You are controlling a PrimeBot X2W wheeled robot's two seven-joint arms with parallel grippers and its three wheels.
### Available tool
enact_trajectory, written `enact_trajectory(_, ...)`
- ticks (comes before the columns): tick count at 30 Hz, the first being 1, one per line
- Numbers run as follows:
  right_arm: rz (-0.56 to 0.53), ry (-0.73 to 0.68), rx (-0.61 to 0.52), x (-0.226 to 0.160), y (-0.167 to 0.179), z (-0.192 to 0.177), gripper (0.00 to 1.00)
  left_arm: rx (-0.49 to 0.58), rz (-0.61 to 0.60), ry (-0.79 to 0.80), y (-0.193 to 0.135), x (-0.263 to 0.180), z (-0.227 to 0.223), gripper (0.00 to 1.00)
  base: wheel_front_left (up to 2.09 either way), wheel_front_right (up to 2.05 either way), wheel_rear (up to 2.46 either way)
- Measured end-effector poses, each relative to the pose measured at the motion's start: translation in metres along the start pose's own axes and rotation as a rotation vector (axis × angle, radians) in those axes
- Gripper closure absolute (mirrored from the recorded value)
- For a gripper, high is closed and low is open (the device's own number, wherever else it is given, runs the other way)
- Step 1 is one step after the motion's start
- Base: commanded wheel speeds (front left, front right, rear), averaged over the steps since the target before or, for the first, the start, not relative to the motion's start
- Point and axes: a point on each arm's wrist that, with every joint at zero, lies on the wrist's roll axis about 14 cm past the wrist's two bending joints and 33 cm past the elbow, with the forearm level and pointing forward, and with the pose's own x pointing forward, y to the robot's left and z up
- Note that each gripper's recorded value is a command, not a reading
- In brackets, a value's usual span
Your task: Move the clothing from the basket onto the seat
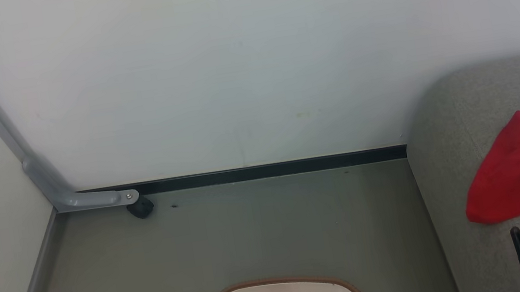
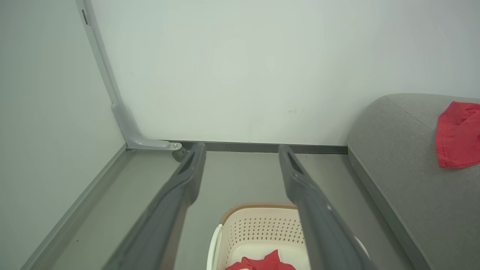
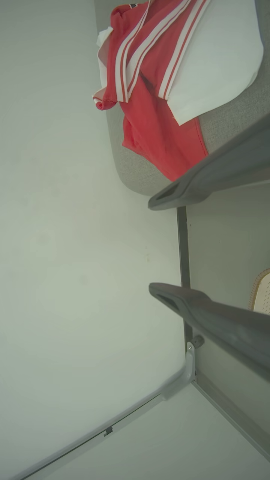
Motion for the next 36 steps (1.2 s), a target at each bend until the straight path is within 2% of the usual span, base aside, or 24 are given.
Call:
enact_trajectory(14,0.017,-0.004,-0.053,0.014,-0.019,0.009,0.0,-0.051,-0.071,0.155,-0.026,0.018,-0.043,0.0,0.0,0.0,0.0)
enact_trajectory(24,0.034,0.001,-0.109,0.033,-0.041,0.015,0.0,-0.082,-0.173,0.371,-0.059,0.036,-0.103,0.0,0.0,0.0,0.0)
enact_trajectory(36,0.031,-0.002,-0.116,0.061,-0.062,0.016,0.0,-0.108,-0.205,0.645,-0.07,0.046,-0.177,0.0,0.0,0.0,0.0)
